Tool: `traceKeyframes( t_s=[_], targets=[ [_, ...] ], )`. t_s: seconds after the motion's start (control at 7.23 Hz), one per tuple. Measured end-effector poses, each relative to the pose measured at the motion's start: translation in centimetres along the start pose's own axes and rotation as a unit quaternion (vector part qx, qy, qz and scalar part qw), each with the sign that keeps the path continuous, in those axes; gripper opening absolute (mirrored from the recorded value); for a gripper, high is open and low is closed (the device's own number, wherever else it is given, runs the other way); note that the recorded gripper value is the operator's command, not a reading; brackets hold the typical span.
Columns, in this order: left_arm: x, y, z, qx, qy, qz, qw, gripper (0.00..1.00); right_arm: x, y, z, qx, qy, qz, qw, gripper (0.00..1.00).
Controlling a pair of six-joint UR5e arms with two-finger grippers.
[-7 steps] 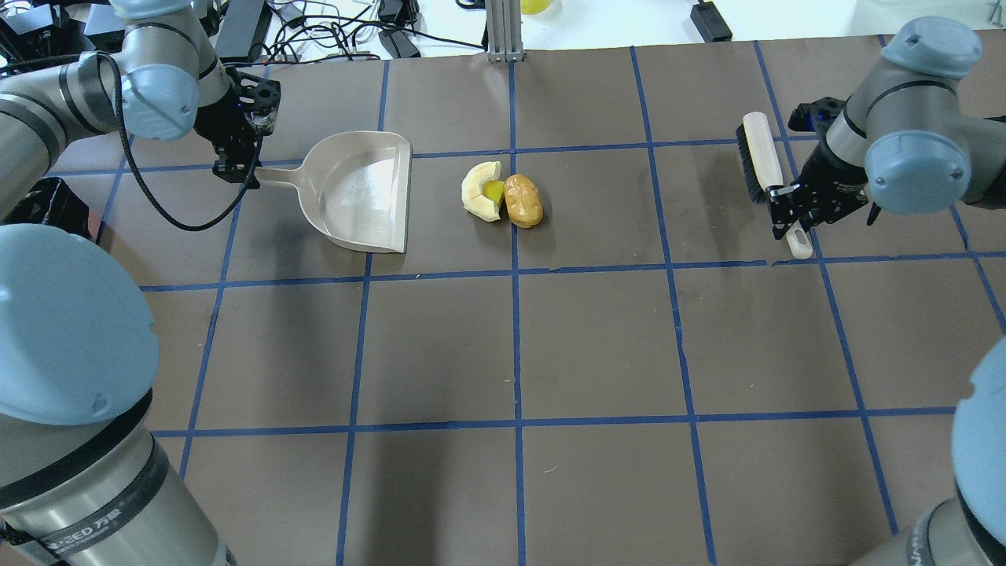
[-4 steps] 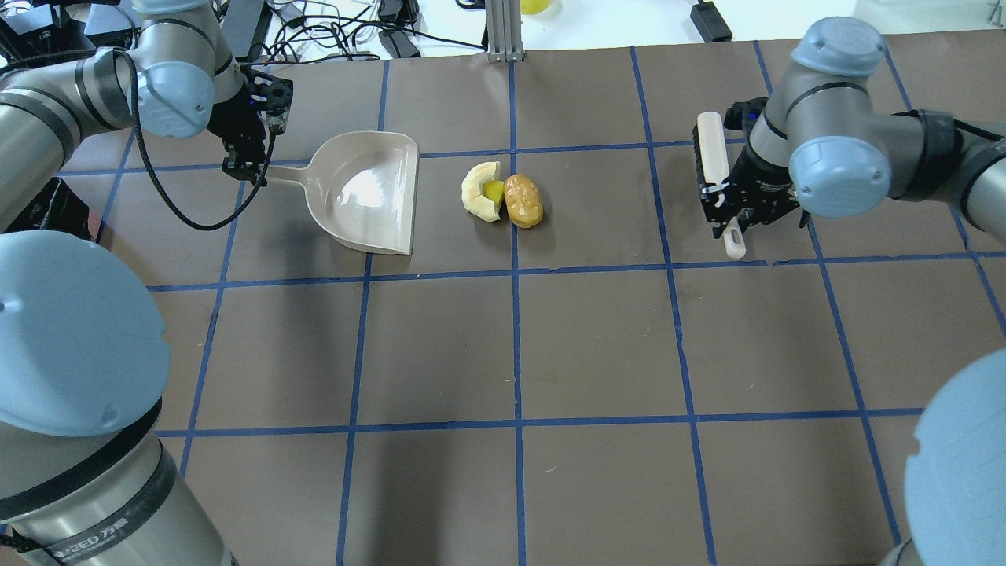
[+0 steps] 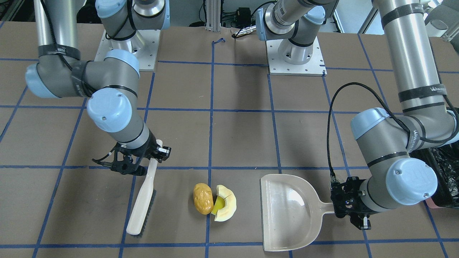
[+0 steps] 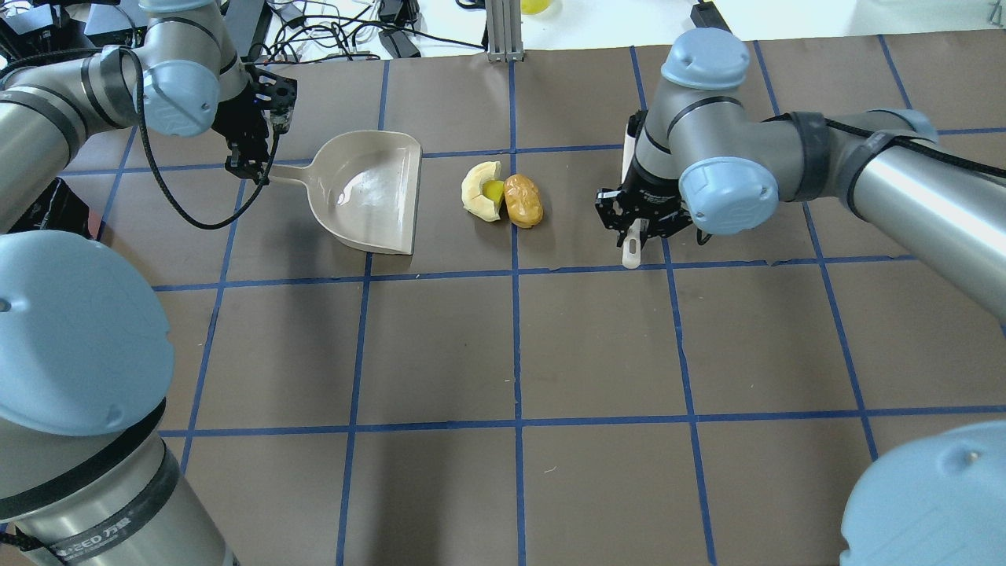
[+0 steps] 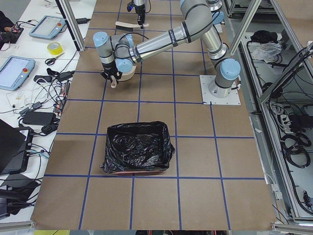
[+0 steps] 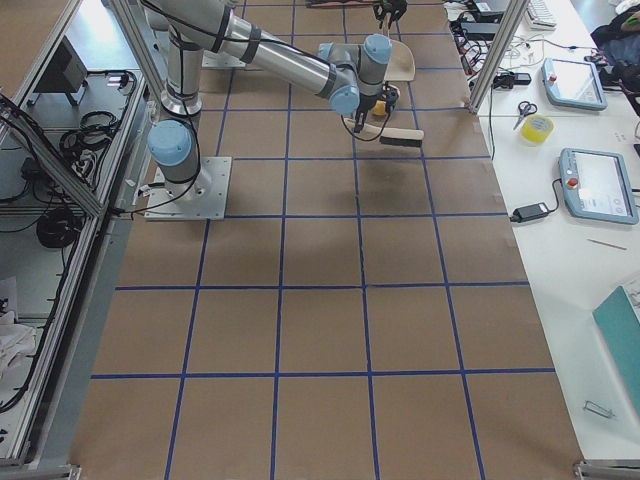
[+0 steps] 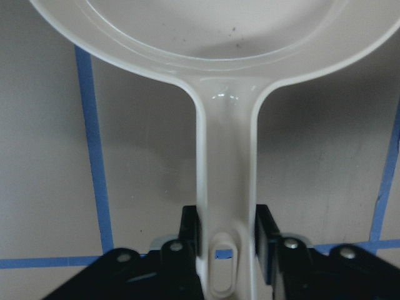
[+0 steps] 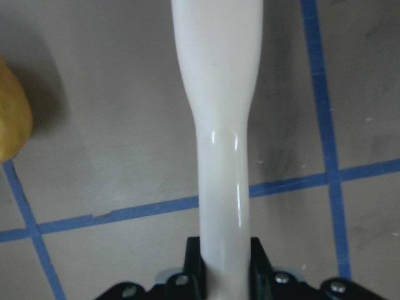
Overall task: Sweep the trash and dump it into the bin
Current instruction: 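Sweep the banana peel and potato into the dustpan with the brush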
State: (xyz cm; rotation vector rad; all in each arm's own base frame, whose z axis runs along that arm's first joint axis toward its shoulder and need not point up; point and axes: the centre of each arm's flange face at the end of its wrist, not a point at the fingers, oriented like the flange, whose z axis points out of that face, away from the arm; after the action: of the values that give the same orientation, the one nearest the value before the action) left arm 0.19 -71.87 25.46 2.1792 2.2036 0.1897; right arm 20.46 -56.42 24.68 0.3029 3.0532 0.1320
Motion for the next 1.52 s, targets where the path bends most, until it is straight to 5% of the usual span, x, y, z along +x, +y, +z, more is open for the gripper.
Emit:
traceKeyframes(
  t_s=[0.69, 1.11, 1.52],
  targets=[
    [-0.1, 0.2, -0.1, -0.005, -0.001, 0.004, 1.0000, 0.01, -9.6, 5.5, 3.4, -0.019, 0.015, -0.027, 0.9993, 0.00],
    [0.1, 0.0, -0.2, -0.003, -0.002, 0.005, 1.0000, 0.01, -16.5, 4.6, 4.0, -0.009, 0.013, 0.012, 0.9998, 0.00],
    [0.2, 0.0, 0.0, -0.001, 0.000, 0.005, 1.0000, 0.01, -23.3, 3.8, 3.0, -0.007, -0.014, 0.038, 0.9992, 0.00]
  ],
)
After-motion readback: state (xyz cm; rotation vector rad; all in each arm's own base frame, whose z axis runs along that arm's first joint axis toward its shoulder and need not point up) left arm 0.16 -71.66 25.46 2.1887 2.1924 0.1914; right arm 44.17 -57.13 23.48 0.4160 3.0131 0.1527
